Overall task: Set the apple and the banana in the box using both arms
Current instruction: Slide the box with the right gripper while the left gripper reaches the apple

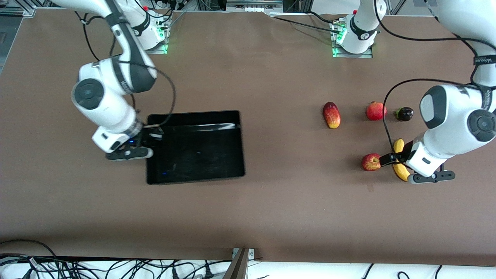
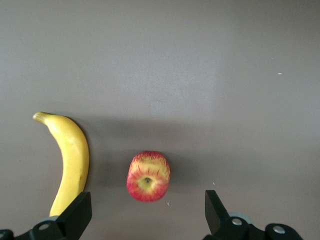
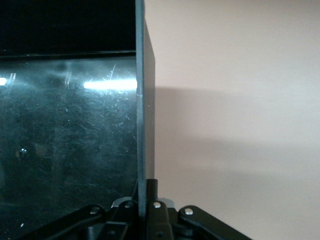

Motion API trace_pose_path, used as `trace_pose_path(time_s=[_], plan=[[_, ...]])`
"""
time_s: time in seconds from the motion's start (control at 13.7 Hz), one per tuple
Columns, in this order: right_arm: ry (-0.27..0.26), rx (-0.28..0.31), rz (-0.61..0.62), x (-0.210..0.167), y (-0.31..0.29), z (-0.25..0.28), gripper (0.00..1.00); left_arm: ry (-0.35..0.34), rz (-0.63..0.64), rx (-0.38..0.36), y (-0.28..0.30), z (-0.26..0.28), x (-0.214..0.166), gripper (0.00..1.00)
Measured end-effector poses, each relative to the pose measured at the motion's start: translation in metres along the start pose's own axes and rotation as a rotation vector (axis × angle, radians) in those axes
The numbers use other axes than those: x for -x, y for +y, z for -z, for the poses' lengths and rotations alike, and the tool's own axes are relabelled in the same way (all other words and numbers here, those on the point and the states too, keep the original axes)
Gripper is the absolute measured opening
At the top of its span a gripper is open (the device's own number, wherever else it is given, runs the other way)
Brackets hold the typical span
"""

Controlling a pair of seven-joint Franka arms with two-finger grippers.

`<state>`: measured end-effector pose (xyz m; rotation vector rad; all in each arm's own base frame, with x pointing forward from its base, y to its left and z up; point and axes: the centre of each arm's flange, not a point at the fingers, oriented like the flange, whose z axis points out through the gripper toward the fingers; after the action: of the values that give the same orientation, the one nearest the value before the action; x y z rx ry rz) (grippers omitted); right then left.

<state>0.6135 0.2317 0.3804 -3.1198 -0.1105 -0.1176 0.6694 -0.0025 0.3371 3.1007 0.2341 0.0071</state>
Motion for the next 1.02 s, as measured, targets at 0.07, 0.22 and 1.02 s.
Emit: trace_pose_path(time_s=[0.07,0.22,1.02], plan=[[0.002,-0.007,-0.026,0.004,-0.036,-0.003,0.04,-0.004,0.012,-0.001,-0.001,-0.016,-0.002,1.0],[-0.005,-0.016,-0.085,0.01,-0.099,-0.022,0.04,-0.01,0.024,-0.003,-0.002,-0.045,-0.003,1.0],[0.051,-0.102,-0.172,0.058,-0.269,-0.138,0.04,-0.018,0.037,-0.011,-0.011,-0.15,0.026,0.93]])
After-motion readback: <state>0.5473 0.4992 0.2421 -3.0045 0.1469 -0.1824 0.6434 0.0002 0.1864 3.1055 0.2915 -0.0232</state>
